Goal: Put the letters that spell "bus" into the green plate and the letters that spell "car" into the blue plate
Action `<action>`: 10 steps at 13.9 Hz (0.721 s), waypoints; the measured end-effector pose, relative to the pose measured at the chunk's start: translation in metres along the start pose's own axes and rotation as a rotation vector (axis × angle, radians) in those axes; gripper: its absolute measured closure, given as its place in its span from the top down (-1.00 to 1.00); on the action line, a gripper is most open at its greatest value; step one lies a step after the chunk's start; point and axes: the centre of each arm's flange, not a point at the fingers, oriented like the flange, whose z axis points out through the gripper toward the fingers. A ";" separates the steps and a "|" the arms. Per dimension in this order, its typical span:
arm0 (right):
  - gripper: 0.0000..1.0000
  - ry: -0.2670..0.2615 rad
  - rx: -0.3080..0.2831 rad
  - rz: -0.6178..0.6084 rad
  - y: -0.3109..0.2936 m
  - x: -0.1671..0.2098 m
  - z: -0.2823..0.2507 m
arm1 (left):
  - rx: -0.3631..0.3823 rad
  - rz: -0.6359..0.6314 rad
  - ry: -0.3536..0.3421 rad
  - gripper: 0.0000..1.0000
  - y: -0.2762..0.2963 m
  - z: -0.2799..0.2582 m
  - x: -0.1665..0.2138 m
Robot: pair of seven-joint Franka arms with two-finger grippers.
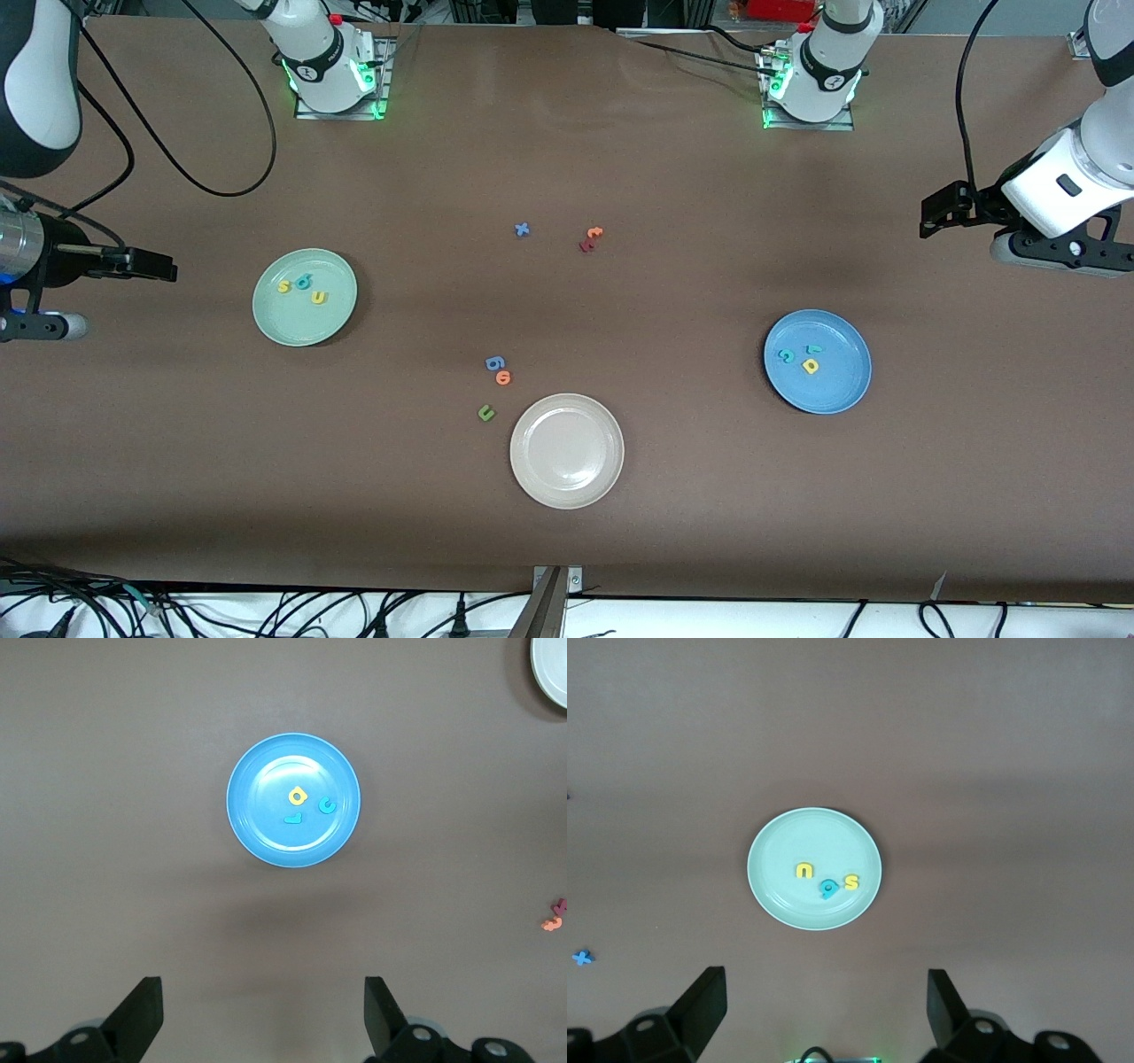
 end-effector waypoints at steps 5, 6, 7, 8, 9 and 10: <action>0.98 0.059 0.006 0.027 -0.012 -0.021 0.001 | -0.005 -0.009 -0.010 1.00 -0.010 0.005 0.001; 0.98 0.060 0.004 0.034 -0.017 -0.025 0.002 | -0.005 -0.008 -0.015 1.00 -0.010 0.006 0.001; 0.98 0.061 0.004 0.036 -0.021 -0.027 0.003 | -0.005 -0.007 -0.020 1.00 -0.009 0.006 0.000; 0.99 0.059 0.003 0.037 -0.023 -0.027 0.004 | -0.005 -0.006 -0.022 1.00 -0.008 0.007 0.000; 0.99 0.058 0.003 0.039 -0.022 -0.027 0.006 | -0.005 -0.007 -0.023 1.00 -0.009 0.007 0.000; 0.99 0.057 0.003 0.042 -0.021 -0.027 0.007 | -0.005 -0.007 -0.023 1.00 -0.009 0.007 0.000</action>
